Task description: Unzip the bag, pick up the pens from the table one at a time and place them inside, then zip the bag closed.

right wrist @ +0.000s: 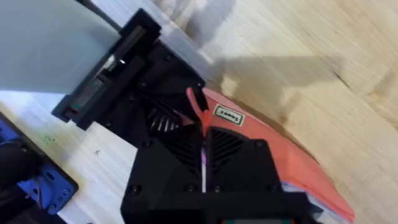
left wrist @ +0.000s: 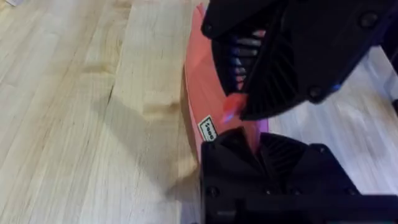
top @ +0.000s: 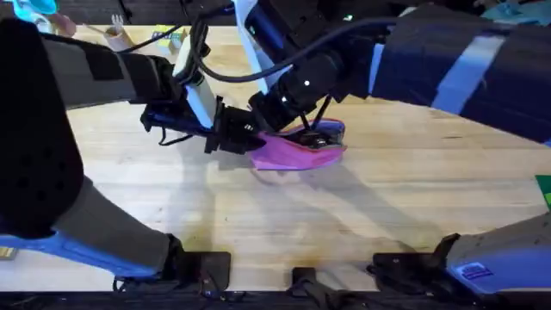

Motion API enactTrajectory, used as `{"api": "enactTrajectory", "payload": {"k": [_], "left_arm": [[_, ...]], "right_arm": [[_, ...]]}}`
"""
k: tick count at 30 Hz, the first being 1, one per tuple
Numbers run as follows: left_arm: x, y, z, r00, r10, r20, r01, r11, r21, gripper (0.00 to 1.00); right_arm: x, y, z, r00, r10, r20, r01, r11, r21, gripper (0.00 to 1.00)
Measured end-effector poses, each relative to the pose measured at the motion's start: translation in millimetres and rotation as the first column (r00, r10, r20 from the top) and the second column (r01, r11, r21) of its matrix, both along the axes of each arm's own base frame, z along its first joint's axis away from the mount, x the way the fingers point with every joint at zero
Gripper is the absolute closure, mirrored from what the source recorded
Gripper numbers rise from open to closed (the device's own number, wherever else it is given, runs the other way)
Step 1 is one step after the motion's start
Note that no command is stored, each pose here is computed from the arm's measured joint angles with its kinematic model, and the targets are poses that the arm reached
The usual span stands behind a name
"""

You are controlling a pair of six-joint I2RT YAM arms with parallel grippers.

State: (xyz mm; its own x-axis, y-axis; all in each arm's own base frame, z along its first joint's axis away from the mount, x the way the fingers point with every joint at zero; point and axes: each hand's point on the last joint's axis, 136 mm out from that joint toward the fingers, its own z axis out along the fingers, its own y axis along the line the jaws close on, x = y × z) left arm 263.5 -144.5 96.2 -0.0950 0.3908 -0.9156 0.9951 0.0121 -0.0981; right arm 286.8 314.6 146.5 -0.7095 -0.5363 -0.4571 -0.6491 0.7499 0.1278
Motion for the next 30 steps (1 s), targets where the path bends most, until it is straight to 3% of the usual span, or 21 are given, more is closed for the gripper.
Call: {"api": "enactTrajectory", "payload": {"k": [13, 30], "left_arm": [[0.6, 0.1, 0, 1.000, 0.000, 0.005, 0.000, 1.000, 0.001, 0.957], [1.1, -3.9, 4, 1.000, -0.004, 0.012, 0.004, 1.000, -0.025, 0.958]], "right_arm": [[11, -49, -10, 0.991, -0.112, -0.077, 0.105, 0.991, -0.084, 0.966], [46, -138, -17, 0.921, -0.357, -0.154, 0.338, 0.931, -0.138, 0.966]]}}
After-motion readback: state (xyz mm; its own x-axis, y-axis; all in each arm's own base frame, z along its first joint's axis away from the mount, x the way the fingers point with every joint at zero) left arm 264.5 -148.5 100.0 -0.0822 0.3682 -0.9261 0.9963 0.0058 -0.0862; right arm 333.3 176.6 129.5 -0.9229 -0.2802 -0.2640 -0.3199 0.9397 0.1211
